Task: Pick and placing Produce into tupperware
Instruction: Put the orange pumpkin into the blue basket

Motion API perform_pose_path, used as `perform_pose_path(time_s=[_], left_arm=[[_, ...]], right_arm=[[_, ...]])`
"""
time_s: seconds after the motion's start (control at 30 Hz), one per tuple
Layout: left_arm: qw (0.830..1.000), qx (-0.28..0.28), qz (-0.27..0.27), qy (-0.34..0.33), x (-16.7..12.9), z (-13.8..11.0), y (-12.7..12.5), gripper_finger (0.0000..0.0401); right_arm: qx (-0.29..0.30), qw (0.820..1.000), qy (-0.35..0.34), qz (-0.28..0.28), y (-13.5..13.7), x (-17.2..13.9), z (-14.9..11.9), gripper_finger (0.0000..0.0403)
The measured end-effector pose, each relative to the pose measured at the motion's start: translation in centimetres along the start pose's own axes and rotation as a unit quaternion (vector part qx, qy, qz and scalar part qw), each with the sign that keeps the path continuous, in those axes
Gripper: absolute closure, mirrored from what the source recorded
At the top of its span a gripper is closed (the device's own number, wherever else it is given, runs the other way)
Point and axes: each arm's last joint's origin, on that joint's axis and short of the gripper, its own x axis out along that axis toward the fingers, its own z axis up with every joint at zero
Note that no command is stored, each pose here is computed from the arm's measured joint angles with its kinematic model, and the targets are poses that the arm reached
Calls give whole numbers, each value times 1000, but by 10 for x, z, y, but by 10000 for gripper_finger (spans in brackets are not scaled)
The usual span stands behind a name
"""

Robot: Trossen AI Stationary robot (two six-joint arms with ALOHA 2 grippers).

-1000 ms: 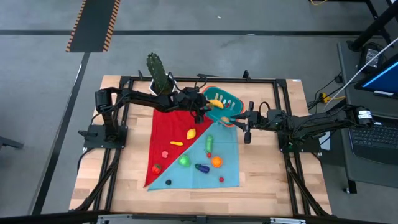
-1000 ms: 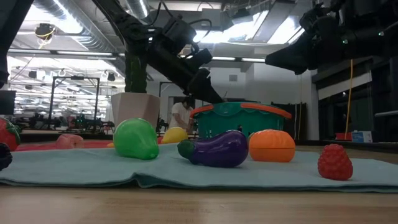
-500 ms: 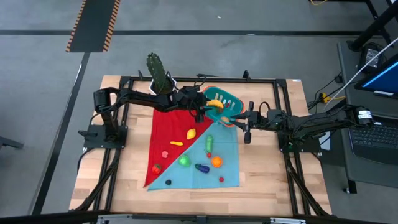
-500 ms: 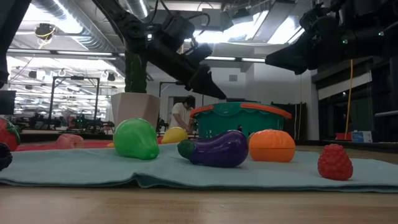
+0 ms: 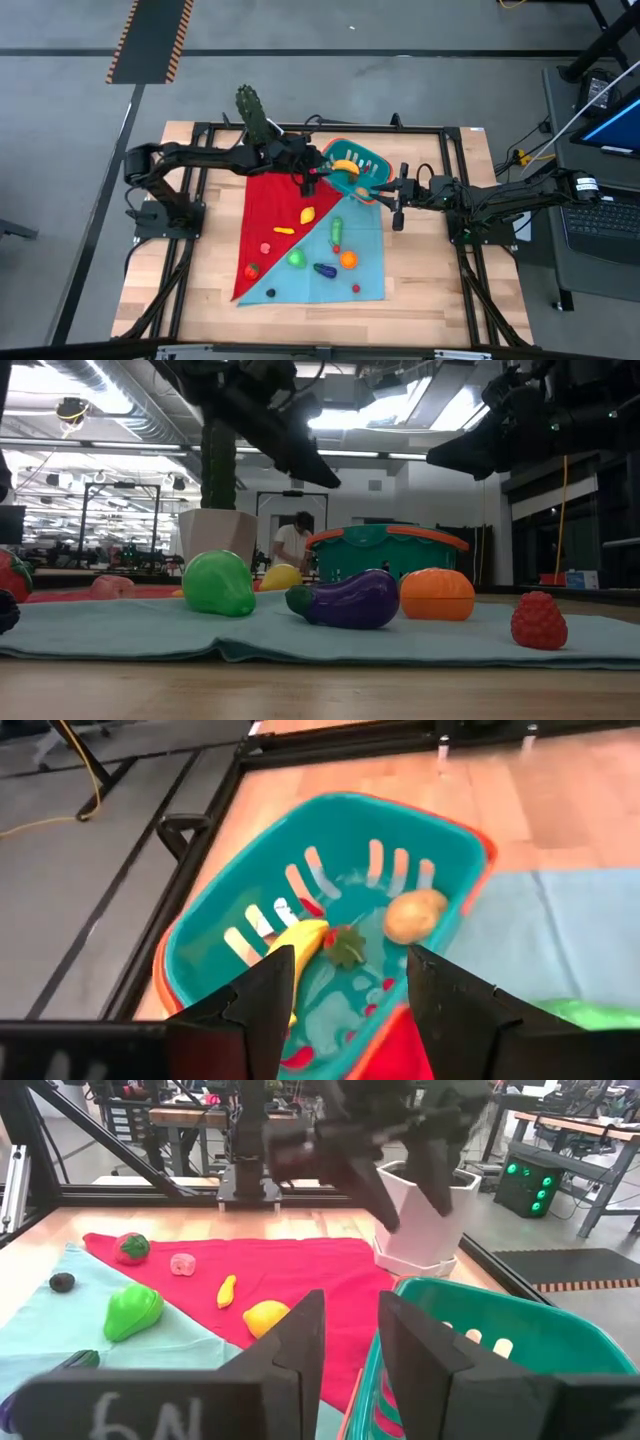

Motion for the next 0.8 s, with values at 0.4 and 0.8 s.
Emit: perform_pose_path(time_s=[0.4, 0.8], left_arm=[[998, 3, -67, -21, -32, -26, -36, 216], [990, -43, -61, -124, -90, -79, -63, 222]], right_arm=[[11, 998, -1, 59, 6, -1, 0, 305], [18, 996, -13, 91, 26, -4, 5, 304]])
